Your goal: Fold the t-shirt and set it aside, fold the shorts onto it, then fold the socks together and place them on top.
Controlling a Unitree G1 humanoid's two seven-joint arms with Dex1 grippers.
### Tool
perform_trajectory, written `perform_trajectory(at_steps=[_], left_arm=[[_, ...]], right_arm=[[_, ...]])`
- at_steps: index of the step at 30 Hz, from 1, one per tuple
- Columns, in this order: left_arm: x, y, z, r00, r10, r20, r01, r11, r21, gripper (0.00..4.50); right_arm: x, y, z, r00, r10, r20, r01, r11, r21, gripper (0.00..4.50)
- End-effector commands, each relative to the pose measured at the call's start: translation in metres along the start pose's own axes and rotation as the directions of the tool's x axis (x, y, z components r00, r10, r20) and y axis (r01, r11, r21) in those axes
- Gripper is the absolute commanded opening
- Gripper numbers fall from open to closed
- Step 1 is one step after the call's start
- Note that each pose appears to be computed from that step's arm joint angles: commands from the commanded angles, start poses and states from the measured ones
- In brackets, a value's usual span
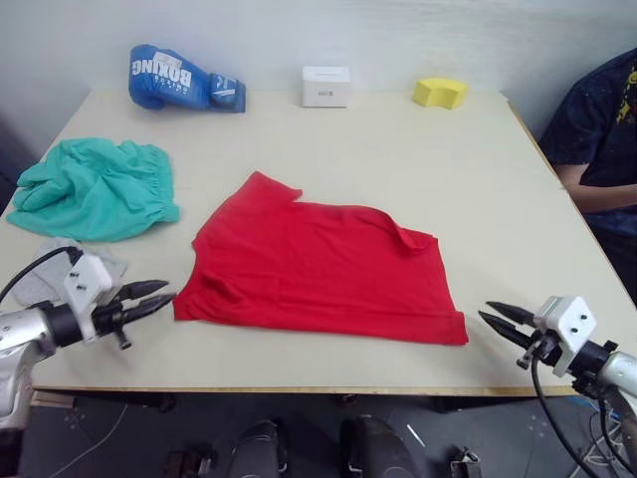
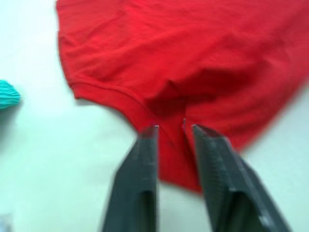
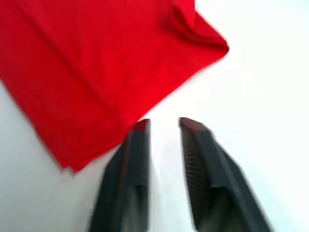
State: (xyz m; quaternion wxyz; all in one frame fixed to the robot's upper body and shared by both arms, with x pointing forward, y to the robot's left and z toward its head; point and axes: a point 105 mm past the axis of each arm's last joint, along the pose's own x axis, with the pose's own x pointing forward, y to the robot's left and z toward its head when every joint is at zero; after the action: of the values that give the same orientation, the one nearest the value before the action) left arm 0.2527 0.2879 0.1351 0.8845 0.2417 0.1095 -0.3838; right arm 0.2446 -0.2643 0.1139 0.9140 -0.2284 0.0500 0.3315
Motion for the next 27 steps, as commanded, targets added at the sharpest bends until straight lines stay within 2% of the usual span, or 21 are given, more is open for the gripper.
perform_trajectory(at_steps=[1,5,8,11,16,19,21,24,27], left_arm=[[-0.001,-0.007,0.009,0.999,-0.045,-0.021,0.048,0.985,0.169,2.51],[0.013,-0.015,-0.003,0.989,-0.103,-0.106,0.131,0.943,0.305,3.77],[0.025,-0.01,-0.006,0.991,-0.075,-0.112,0.11,0.931,0.348,3.77],[0.033,-0.007,-0.013,0.982,-0.079,-0.171,0.14,0.914,0.381,3.77],[0.044,0.0,-0.019,0.975,-0.071,-0.21,0.149,0.91,0.386,3.77],[0.045,0.001,-0.022,0.97,-0.074,-0.231,0.159,0.913,0.375,3.79],[0.046,0.001,-0.024,0.968,-0.077,-0.239,0.164,0.913,0.372,3.79],[0.047,-0.003,-0.029,0.959,-0.104,-0.264,0.196,0.914,0.354,3.17],[0.05,-0.008,-0.032,0.954,-0.123,-0.273,0.216,0.913,0.346,2.23]], right_arm=[[-0.002,0.016,0.018,0.993,0.117,0.002,-0.116,0.99,-0.085,2.33],[0.0,0.04,0.013,0.971,0.226,-0.076,-0.236,0.956,-0.176,3.71],[0.008,0.038,0.01,0.978,0.184,-0.1,-0.204,0.946,-0.254,3.71],[0.013,0.043,0.005,0.966,0.215,-0.142,-0.248,0.924,-0.292,3.71],[0.02,0.045,-0.003,0.954,0.236,-0.187,-0.285,0.907,-0.309,3.71],[0.028,0.043,-0.005,0.953,0.234,-0.195,-0.288,0.901,-0.324,3.15],[0.032,0.041,-0.006,0.953,0.231,-0.194,-0.285,0.9,-0.331,2.46],[0.033,0.043,-0.006,0.95,0.247,-0.192,-0.301,0.89,-0.342,1.45],[0.031,0.043,-0.007,0.948,0.252,-0.194,-0.306,0.889,-0.342,0.43]])
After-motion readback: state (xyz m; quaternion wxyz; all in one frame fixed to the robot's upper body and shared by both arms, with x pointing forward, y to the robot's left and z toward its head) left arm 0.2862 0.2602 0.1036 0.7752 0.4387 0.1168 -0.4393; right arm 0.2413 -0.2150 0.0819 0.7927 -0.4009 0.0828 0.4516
